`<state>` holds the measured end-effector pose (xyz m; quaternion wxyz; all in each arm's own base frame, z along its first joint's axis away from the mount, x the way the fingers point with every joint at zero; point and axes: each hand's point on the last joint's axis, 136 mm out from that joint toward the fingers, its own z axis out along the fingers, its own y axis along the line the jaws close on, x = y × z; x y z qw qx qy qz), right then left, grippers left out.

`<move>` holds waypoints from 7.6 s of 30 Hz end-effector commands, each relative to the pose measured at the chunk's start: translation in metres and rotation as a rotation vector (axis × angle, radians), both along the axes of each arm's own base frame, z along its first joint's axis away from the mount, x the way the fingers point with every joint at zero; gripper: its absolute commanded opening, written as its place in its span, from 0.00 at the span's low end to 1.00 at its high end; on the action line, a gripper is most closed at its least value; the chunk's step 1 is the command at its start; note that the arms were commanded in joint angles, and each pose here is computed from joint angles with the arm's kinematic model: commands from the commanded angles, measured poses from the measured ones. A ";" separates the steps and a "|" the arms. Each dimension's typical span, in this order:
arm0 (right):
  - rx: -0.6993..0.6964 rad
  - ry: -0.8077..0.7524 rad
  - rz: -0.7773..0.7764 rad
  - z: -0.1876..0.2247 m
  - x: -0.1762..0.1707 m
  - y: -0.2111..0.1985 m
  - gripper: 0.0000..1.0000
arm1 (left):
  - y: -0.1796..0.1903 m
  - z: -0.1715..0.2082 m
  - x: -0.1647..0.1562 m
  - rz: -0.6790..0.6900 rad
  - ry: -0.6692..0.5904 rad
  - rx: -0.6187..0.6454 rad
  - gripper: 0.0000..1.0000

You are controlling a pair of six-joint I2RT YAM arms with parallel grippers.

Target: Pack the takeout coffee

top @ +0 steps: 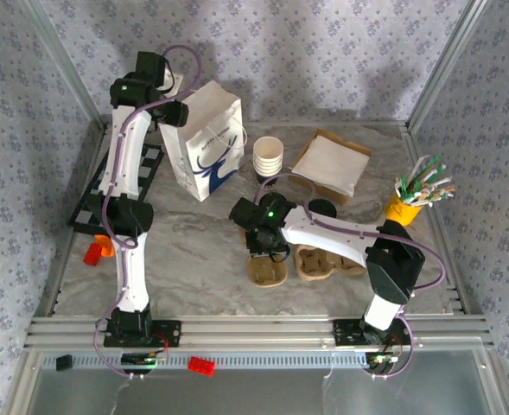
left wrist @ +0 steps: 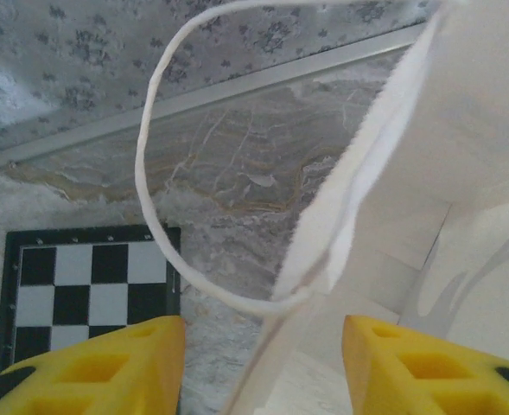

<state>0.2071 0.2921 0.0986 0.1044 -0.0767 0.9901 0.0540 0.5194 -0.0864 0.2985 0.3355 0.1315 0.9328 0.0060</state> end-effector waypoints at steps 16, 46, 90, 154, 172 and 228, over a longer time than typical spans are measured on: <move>-0.041 -0.026 -0.032 0.013 -0.001 -0.022 0.20 | -0.026 0.066 -0.081 0.163 0.040 -0.321 0.09; 0.028 -0.066 -0.062 -0.008 -0.002 -0.033 0.21 | -0.030 0.007 -0.282 0.650 0.023 -0.534 0.09; -0.063 -0.039 0.092 -0.020 -0.024 -0.025 0.59 | -0.021 0.001 -0.223 0.377 0.140 -0.436 0.60; 0.075 -0.078 -0.013 0.111 -0.033 -0.095 0.30 | -0.045 0.003 -0.250 0.259 0.212 -0.429 0.13; 0.180 -0.182 -0.058 0.224 -0.030 -0.126 0.30 | -0.090 0.027 -0.292 0.178 0.209 -0.522 0.00; 0.320 -0.385 -0.063 0.267 0.067 0.034 0.27 | -0.132 0.021 -0.300 0.150 0.171 -0.699 0.04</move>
